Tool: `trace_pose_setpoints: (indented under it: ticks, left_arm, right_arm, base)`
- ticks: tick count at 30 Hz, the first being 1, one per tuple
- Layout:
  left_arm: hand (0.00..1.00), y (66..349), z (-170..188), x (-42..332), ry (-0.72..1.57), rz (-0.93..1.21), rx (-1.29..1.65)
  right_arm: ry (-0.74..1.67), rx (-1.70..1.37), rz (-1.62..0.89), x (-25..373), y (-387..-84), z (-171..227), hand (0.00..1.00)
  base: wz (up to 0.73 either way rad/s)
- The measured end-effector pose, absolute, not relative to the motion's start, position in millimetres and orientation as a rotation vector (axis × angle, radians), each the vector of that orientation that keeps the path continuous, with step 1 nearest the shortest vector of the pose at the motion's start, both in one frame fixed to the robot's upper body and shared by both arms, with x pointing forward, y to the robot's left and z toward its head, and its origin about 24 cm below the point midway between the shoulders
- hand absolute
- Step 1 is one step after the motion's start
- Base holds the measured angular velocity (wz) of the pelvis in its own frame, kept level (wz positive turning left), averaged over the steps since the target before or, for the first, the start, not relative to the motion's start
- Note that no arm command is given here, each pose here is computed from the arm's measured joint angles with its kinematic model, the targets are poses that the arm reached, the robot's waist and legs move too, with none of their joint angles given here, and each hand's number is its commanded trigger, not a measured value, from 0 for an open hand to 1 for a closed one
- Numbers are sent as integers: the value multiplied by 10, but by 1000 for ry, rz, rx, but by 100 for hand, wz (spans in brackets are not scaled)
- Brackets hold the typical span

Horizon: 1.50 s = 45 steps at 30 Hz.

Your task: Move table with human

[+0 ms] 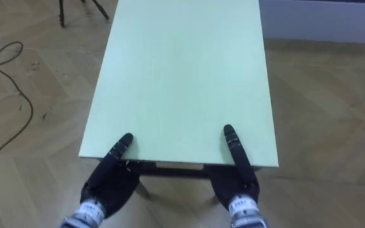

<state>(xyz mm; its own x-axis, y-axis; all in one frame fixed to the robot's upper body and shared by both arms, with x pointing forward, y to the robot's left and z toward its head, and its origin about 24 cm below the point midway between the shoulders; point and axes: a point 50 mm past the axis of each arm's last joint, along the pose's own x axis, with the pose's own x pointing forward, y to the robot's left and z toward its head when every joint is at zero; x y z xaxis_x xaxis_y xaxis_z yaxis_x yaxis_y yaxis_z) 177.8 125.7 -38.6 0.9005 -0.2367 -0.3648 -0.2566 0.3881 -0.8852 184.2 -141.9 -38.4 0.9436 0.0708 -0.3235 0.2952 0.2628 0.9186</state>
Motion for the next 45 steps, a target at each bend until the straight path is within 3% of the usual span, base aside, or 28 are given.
trace_pose_setpoints:
  ticks: [16,22,36,45]
  left_arm:
    - [100,1270,-359,1790,481,16,-1170]
    - [100,1290,-472,1598,516,87,-1225]
    - [100,1309,-369,1674,445,60,-1214]
    - [100,1162,-335,1828,459,26,-1204]
  right_arm:
    - [336,1321,-192,1832,-1428,-408,100]
    - [404,1264,-163,1849,-1426,-422,100]
    - [326,1239,-115,1922,-1340,-298,100]
    - [308,1283,-170,1953,-1468,-295,100]
  base:
    - [11]
    - [-61]
    - [32]
    - [26]
